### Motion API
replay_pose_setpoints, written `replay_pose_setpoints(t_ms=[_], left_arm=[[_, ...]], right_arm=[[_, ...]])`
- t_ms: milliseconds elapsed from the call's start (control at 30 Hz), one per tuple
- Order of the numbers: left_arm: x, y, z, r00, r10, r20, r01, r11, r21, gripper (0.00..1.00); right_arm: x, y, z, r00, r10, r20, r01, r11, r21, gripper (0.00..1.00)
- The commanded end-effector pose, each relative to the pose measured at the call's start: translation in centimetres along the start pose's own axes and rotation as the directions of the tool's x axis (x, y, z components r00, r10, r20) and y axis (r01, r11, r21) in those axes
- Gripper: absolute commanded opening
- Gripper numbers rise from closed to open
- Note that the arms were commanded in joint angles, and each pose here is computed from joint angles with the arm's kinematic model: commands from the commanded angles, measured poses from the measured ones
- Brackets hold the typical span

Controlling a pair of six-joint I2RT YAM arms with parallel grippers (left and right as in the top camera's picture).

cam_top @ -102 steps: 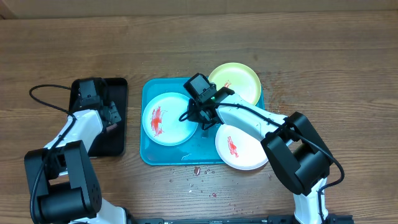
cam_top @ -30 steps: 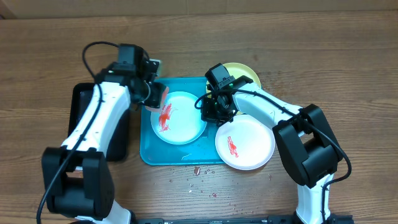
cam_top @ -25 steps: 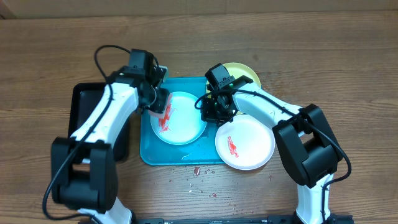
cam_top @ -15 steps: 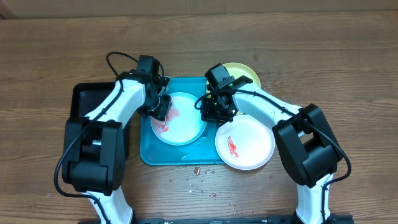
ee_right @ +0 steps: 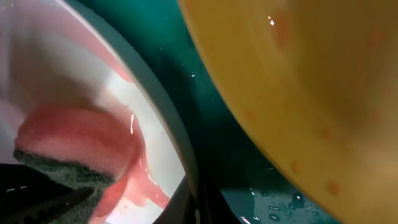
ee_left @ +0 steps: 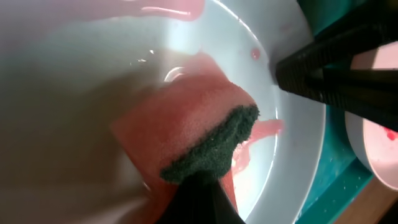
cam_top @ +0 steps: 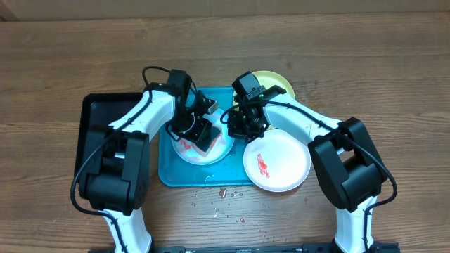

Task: Clean dirty plates on tray and stack at the side
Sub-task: 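Carry the sponge with the left gripper onto the light-blue plate, then scrub the light-blue plate with the sponge while right gripper holds rim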

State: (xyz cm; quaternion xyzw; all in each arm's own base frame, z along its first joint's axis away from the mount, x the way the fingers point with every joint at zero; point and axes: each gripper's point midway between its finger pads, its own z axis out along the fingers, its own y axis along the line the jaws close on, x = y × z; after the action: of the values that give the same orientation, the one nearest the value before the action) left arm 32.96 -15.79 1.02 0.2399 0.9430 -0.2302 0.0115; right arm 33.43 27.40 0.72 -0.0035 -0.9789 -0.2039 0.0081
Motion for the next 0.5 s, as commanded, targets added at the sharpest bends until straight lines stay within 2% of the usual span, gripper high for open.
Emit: replay_pose_setpoints(t_ms=[0,33,100,200,267,367,467], left_arm=[[0.2,4.1,1.1,0.979,-0.205,0.019,0.204,0.957,-0.206,0.04],[0.1,6.0,0.6,0.959,-0.277,0.063,0.282,0.909,-0.307,0.04],[0.1,9.4,-0.9,0.901,-0.393,0.182,0.431,0.768,-0.473,0.04],[1.0,12.2,-3.2,0.827,-0.464,0.316,0.554,0.577,-0.600,0.04],[1.7,13.1,-4.4,0.791,-0.485,0.372,0.596,0.477,-0.646,0.04],[3.1,13.8,-5.7,0.764,-0.501,0.407,0.615,0.373,-0.695,0.04],[4.1,13.8,-6.1,0.769,-0.510,0.386,0.593,0.344,-0.728,0.04]], right_arm=[[-0.3,0.1,0.4,1.000,-0.005,-0.001,0.005,1.000,-0.007,0.04],[-0.3,0.1,0.4,1.000,-0.005,-0.001,0.005,1.000,-0.007,0.04],[-0.3,0.1,0.4,1.000,-0.005,-0.001,0.005,1.000,-0.007,0.04],[-0.3,0.1,0.4,1.000,-0.005,-0.001,0.005,1.000,-0.007,0.04],[-0.3,0.1,0.4,1.000,-0.005,0.000,0.005,1.000,-0.006,0.04],[-0.4,0.1,0.4,1.000,-0.005,0.003,0.005,1.000,-0.005,0.04],[-0.4,0.1,0.4,1.000,-0.005,0.004,0.005,1.000,-0.005,0.04]])
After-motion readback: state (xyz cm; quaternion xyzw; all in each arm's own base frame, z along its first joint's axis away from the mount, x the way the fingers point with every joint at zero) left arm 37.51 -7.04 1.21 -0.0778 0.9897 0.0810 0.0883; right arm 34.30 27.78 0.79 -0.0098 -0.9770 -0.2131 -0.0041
